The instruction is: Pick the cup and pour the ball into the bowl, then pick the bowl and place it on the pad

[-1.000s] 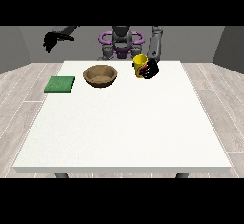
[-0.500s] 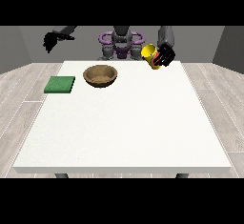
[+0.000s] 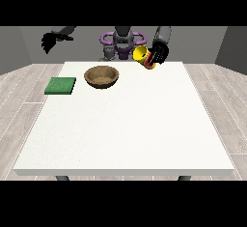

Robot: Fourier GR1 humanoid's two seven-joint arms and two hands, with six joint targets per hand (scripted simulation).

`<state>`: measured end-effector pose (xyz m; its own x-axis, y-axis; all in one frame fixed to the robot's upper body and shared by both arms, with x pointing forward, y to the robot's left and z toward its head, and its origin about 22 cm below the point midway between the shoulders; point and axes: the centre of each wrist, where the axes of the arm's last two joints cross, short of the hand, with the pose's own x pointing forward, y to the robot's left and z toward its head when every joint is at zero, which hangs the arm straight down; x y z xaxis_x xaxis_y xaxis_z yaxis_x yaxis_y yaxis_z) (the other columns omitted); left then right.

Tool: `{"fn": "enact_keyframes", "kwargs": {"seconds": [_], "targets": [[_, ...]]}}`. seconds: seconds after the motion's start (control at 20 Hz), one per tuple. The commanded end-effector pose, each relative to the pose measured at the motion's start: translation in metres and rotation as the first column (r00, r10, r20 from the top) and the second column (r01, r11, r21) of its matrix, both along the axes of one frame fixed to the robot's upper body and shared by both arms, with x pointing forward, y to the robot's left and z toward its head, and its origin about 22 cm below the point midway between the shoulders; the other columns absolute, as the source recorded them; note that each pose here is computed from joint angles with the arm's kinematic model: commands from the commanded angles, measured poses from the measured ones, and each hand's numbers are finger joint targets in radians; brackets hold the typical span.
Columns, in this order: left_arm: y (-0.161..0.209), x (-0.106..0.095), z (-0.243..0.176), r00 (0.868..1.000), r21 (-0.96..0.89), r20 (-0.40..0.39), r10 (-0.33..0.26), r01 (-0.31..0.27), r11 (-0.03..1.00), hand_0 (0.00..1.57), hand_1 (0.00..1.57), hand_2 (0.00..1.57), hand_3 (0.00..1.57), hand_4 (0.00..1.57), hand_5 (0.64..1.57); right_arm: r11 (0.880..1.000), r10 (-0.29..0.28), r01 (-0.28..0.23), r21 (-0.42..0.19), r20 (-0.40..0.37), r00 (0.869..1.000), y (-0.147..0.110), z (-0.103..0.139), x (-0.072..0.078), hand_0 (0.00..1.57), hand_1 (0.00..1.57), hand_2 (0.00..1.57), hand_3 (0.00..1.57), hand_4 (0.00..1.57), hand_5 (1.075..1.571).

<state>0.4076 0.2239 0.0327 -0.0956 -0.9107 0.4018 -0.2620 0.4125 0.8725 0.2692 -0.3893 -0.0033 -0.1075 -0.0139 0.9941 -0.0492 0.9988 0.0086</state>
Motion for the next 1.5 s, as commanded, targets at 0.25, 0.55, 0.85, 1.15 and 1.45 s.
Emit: {"fn": "enact_keyframes", "kwargs": {"seconds": [0.25,0.55,0.85,1.15,1.45], "targets": [[-0.080,0.016,0.037,0.996,0.419,0.055,-0.066,0.038,0.907,1.55,1.55,1.57,1.57,1.57,1.244,0.999,-0.035,0.036,0.012,-0.073,0.997,-0.021,-0.016,-0.008,0.00,0.00,0.00,0.00,0.00,1.571],[-0.134,-0.001,0.011,0.986,0.686,-0.011,-0.166,0.128,0.716,1.48,1.48,1.57,1.57,1.57,1.204,1.000,-0.005,0.005,-0.004,-0.057,0.998,-0.023,-0.012,-0.006,0.00,0.00,0.00,0.00,0.00,1.571],[-0.157,-0.004,0.008,0.980,0.920,-0.027,-0.195,0.101,0.379,1.53,1.53,1.57,1.57,1.56,1.164,0.998,0.062,-0.060,0.034,-0.044,0.997,-0.008,-0.005,0.011,0.00,0.00,0.00,0.00,0.00,1.570],[-0.186,-0.021,-0.003,0.962,0.983,-0.051,-0.267,0.096,0.157,1.46,1.46,1.57,1.57,1.51,1.178,1.000,-0.028,0.029,0.005,-0.059,0.998,-0.021,-0.015,0.001,0.00,0.00,0.00,0.00,0.00,1.571],[-0.178,-0.017,0.004,0.958,0.981,-0.107,-0.264,0.145,0.129,1.45,1.45,1.57,1.57,1.53,1.134,1.000,0.005,-0.001,0.031,-0.129,0.992,-0.015,-0.012,0.003,0.00,0.00,0.00,0.00,0.00,1.569]]}}
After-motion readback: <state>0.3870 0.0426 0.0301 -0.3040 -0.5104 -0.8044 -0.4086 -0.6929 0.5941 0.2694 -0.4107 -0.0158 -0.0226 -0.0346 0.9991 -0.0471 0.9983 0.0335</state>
